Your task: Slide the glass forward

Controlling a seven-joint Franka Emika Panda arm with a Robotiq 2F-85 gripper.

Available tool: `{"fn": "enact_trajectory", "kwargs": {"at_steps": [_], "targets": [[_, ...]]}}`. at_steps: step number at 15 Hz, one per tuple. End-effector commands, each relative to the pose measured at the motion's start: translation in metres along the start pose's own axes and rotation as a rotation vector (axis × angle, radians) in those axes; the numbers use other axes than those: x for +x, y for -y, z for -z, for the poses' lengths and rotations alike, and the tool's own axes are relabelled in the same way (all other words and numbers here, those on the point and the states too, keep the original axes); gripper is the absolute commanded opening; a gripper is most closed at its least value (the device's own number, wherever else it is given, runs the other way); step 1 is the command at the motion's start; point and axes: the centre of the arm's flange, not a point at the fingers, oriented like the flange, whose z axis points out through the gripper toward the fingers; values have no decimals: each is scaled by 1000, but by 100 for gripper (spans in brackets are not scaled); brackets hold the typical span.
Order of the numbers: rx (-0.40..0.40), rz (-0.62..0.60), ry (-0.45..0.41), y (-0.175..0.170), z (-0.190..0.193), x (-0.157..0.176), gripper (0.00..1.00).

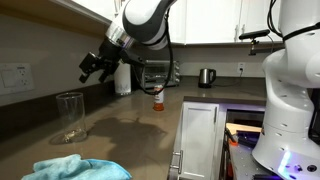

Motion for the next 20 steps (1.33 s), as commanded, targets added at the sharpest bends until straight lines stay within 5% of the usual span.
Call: {"fn": "enact_trajectory", "kwargs": {"at_steps": [1, 11, 20], "targets": [[15, 19, -10, 3, 1, 10, 100], [89, 135, 11, 41, -22, 38, 100], [98, 168, 93, 19, -50, 54, 100]]}}
